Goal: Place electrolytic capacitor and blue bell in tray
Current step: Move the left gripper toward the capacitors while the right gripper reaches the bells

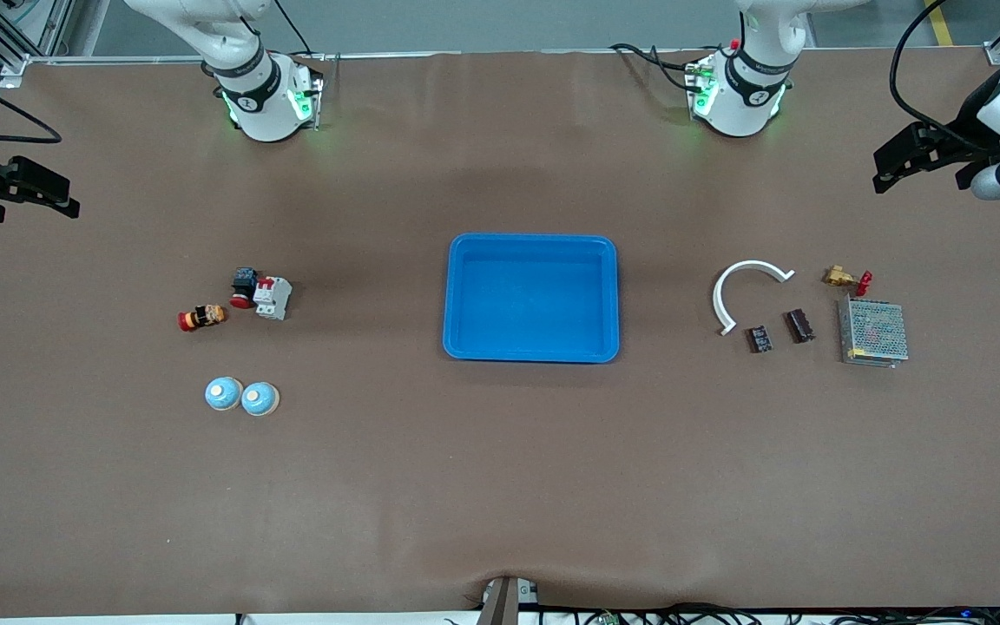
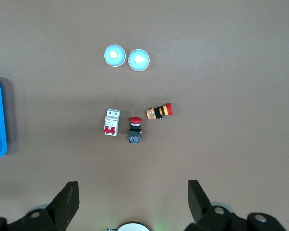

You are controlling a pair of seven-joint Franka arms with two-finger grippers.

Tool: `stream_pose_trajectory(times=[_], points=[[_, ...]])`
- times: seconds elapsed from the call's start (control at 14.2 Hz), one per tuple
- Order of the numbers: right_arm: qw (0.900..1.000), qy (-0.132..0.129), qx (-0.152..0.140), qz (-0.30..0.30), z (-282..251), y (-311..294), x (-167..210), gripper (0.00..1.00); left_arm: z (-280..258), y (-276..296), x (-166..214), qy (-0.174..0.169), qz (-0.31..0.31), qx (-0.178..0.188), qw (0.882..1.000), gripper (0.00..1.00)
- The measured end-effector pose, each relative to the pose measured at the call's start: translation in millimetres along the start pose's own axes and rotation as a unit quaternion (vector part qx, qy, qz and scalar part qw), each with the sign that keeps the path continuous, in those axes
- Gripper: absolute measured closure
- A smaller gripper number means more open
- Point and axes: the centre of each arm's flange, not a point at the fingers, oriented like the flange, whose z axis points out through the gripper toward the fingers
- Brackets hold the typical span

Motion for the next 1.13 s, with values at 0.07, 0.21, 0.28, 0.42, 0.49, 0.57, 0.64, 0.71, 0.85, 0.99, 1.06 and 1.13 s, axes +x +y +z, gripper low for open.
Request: stream_pose_trajectory(times=[0.07,0.21,0.28,0.42,0.49,0.57,0.64,0.71,0.85,0.99,1.06,1.13], points=[[1.000,0.000,0.000,0.000,0.0,-0.2,0.0,0.00,0.0,-0.1,0.0,0.000,0.000,0.000,1.000,0.00],[1.000,0.000,0.000,-0.001,0.0,-0.6,0.1,0.00,0.0,-1.8,0.2,0.000,-0.002,0.000,1.000,0.00],[1.000,0.000,0.000,-0.001,0.0,-0.6,0.1,0.00,0.0,-4.5,0.6,0.000,-0.004,0.000,1.000,0.00],[1.000,0.000,0.000,-0.001,0.0,-0.7,0.1,0.00,-0.5,-10.5,1.2,0.001,-0.010,0.001,1.000,0.00],[1.000,0.000,0.000,-0.001,0.0,-0.7,0.1,0.00,-0.8,-12.8,1.4,0.001,-0.011,0.003,1.000,0.00],[1.000,0.000,0.000,-0.001,0.0,-0.7,0.1,0.00,-1.0,-15.4,1.7,0.001,-0.014,0.003,1.000,0.00],[1.000,0.000,0.000,-0.001,0.0,-0.8,0.1,0.00,-0.8,-17.6,1.9,0.001,-0.016,0.003,1.000,0.00],[1.000,0.001,0.000,-0.001,0.0,-0.7,0.3,0.00,-0.4,-18.8,2.3,0.001,-0.017,0.003,1.000,0.00],[1.000,0.000,0.000,-0.001,2.7,-0.5,1.8,0.00,2.1,-19.0,4.1,-0.002,-0.017,0.003,1.000,0.00],[1.000,-0.001,0.001,-0.002,13.4,-0.8,11.0,0.00,5.7,-19.1,6.5,-0.005,-0.017,0.003,1.000,0.00],[1.000,-0.003,0.001,-0.005,25.3,-2.9,20.5,0.00,7.1,-19.2,7.4,-0.007,-0.017,0.003,1.000,0.00],[1.000,-0.007,0.001,-0.010,41.5,-7.1,32.8,0.00,8.7,-19.5,8.4,-0.008,-0.017,0.003,1.000,0.00]])
